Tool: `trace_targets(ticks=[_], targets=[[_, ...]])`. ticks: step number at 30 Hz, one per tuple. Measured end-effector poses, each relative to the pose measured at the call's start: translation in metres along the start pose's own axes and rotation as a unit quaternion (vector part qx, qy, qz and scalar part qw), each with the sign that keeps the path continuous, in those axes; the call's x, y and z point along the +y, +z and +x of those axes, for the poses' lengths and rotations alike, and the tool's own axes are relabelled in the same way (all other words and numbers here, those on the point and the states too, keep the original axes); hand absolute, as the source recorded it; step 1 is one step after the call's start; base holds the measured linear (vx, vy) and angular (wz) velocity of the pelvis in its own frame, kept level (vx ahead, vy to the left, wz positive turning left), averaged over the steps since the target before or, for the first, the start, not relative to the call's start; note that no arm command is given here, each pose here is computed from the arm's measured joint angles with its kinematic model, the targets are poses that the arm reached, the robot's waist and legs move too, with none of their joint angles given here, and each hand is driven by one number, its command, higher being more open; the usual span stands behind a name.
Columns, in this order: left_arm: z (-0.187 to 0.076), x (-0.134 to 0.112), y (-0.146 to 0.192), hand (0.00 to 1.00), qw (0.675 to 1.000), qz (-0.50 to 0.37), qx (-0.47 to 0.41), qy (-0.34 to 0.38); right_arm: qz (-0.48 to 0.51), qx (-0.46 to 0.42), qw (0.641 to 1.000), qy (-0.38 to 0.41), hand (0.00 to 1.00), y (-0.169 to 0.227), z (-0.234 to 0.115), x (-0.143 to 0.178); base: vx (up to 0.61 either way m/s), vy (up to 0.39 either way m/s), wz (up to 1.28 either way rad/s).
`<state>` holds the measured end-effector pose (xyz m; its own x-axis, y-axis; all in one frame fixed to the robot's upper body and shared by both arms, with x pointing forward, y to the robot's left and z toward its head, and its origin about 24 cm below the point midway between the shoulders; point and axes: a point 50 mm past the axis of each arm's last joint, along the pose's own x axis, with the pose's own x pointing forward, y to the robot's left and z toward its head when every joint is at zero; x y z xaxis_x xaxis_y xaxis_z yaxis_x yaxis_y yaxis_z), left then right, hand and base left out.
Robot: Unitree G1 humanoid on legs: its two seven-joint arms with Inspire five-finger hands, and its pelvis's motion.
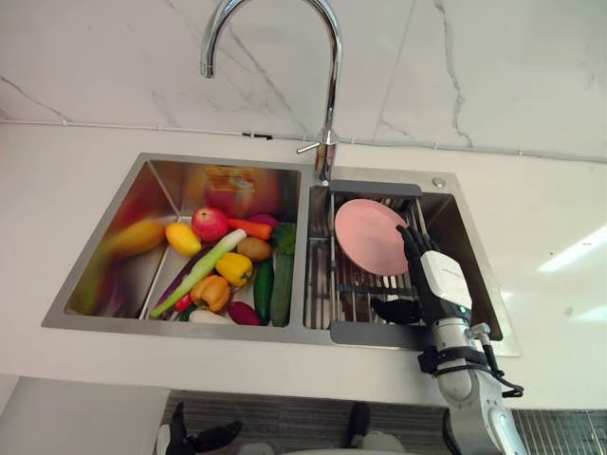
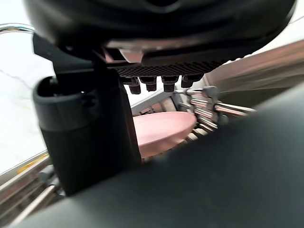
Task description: Walk over to the sink, pick up the cup, carry it to the dishwasher, place the cup inside the dishwasher, then close the dishwasher door
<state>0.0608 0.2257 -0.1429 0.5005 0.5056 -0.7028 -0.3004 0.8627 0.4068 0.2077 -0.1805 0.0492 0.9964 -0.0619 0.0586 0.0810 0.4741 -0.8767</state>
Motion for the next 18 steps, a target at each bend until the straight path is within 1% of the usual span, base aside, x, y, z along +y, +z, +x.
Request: trace_targets(ticks=[2,3,11,15,18], targets=[[0.001,0.001,0.001,1.0,1.0,0.002,0.002,0.001,-0.02,-0.007,1.0,-0.009,1.0,0.003,0.003,0.002,0.0,0.0,0.0],[0.001,0.001,0.001,1.0,1.0,0.003,0.003,0.002,-0.026,-0.011,1.0,-0.012,0.0,0.005,0.004,0.002,0.0,0.0,0.0],[0.002,-0.001,0.006,1.0,1.0,0.016,-0.009,-0.003,-0.065,-0.064,0.994,-0.053,0.0,0.026,0.014,0.001,0.0,0.0,0.02],[0.002,0.0,0.006,1.0,1.0,0.018,-0.009,-0.003,-0.093,-0.098,0.989,-0.054,0.0,0.034,0.025,0.003,-0.02,-0.012,0.05],[0.002,0.002,0.005,1.0,1.0,0.02,-0.007,-0.001,-0.106,-0.102,0.987,-0.059,0.0,0.033,0.033,0.001,-0.01,-0.006,0.01]])
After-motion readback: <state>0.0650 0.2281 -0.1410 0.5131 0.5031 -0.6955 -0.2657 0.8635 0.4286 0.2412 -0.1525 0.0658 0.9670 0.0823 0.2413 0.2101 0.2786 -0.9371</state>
